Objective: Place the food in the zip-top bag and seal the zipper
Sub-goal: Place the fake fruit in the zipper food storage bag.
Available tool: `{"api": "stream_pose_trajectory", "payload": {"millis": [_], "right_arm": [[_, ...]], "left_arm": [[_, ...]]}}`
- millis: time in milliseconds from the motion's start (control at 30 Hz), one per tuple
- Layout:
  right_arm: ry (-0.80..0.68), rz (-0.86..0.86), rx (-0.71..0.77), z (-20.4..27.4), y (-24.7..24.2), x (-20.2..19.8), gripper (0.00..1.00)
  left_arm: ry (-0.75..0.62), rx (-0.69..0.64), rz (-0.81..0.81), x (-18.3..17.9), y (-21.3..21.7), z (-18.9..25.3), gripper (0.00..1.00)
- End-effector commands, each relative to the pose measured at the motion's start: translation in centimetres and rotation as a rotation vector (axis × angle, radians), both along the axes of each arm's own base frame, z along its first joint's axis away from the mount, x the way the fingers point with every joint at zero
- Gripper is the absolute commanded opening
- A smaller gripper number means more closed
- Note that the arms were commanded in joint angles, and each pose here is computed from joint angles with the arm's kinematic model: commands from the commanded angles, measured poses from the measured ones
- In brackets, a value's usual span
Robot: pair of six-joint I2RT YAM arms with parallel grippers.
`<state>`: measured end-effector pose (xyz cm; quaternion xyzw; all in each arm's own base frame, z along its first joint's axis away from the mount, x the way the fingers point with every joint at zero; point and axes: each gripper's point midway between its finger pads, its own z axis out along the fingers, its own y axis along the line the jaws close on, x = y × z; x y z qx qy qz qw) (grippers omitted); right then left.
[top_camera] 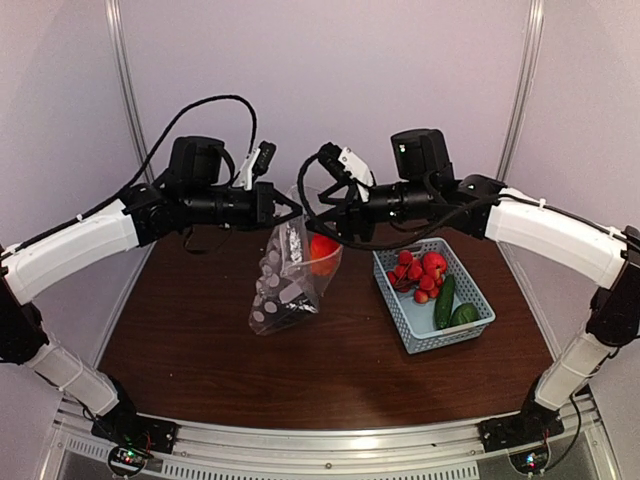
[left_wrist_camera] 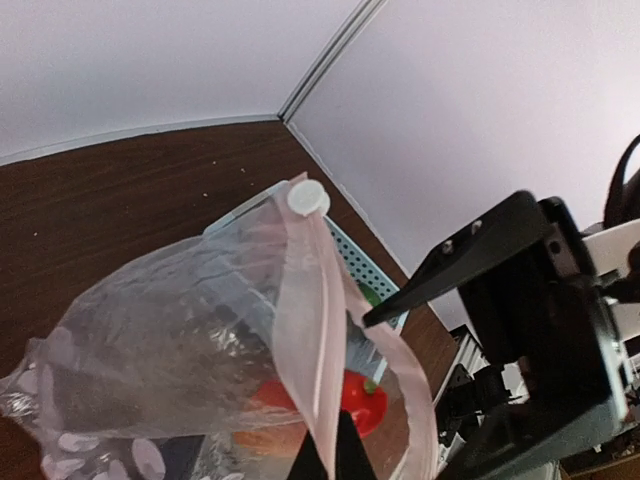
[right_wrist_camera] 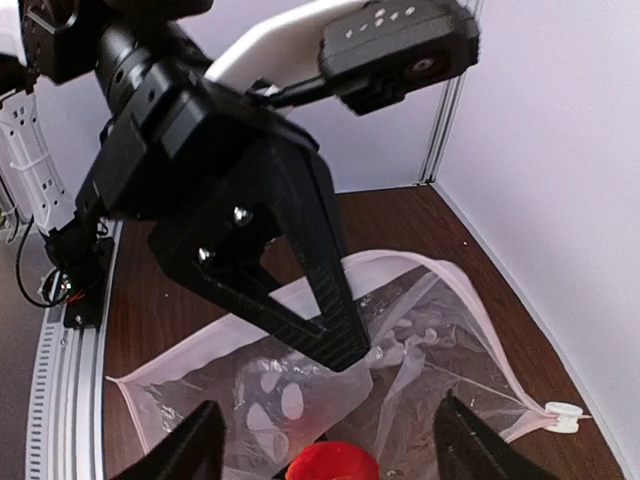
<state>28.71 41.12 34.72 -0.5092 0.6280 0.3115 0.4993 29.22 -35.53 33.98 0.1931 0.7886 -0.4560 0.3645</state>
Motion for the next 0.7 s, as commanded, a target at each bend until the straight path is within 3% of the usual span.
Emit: {"api": "stream_pose_trajectory", "payload": {"millis": [0,67,333,467,667], "right_arm": [[0.064,-0.125,0.066,2.2,-1.5,0.5,0.93],[0.093,-0.136,0.063,1.8,-1.7,0.4,0.99],[0.168,-0.457,-0.024,-1.8,-6.2,3.4,1.00],[0.265,-0.558,0.009,-3.1,-7.5,4.3,0.88],[0.367,-0.547,0.059,-3.5,-6.5,4.1,0.80]], "left_arm": [[0.014,0.050,0.090,1.7,0.5,-3.0,0.00],[0.024,0.067,0.097,1.9,0.5,-3.9,0.00],[0.025,0.095,0.165,2.6,1.1,-4.9,0.00],[0.020,0.087,0.157,2.3,0.7,-4.6,0.00],[-0.005,0.106,0.142,2.1,-0.3,-4.6,0.00]]}}
